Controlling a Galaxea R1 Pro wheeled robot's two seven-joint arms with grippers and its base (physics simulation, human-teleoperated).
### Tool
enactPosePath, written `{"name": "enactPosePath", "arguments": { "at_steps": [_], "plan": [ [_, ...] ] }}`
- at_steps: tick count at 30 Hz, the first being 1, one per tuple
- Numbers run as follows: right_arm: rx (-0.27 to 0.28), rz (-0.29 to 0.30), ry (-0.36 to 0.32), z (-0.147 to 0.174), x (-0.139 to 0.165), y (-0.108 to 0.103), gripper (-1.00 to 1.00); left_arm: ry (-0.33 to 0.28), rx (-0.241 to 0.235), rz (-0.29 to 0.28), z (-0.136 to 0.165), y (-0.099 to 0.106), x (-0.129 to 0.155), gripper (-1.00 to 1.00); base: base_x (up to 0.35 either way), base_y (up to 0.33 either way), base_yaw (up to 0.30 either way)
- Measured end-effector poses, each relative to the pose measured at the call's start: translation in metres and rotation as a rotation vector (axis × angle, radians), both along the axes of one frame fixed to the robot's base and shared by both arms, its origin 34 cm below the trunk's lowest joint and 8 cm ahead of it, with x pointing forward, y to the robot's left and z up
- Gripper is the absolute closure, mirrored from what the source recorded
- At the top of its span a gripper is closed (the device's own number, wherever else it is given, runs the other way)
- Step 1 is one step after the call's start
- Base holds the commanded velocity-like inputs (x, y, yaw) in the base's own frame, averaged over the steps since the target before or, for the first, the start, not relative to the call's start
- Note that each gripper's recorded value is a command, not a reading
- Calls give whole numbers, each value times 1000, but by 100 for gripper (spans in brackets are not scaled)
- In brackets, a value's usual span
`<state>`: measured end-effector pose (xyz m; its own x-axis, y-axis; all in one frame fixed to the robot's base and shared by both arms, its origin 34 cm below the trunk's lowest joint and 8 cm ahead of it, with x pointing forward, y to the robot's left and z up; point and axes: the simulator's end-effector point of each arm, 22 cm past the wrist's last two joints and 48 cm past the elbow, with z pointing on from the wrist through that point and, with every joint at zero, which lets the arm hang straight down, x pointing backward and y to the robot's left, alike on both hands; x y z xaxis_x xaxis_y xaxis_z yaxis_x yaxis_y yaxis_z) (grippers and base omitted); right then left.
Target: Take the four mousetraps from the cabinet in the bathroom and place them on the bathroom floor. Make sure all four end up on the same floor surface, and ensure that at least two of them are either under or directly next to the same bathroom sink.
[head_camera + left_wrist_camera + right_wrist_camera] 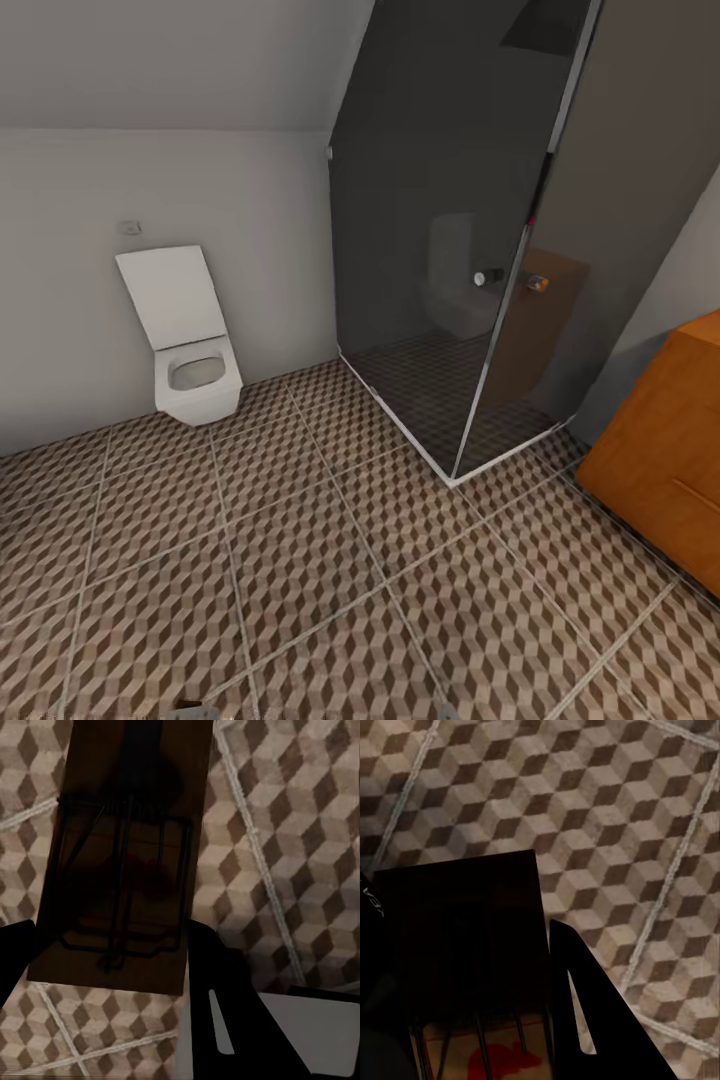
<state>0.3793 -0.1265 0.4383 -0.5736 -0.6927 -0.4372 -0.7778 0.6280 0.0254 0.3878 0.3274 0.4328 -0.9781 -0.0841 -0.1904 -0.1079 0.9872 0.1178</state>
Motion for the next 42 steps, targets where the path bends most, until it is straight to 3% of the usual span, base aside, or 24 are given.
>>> {"name": "enactPosePath", "arguments": {
  "at_steps": [42],
  "plan": [
    [0, 0, 44, -10, -17, 0, 100, 46, -3, -1, -11, -2, -17, 100, 0, 0, 230]
  ]
}}
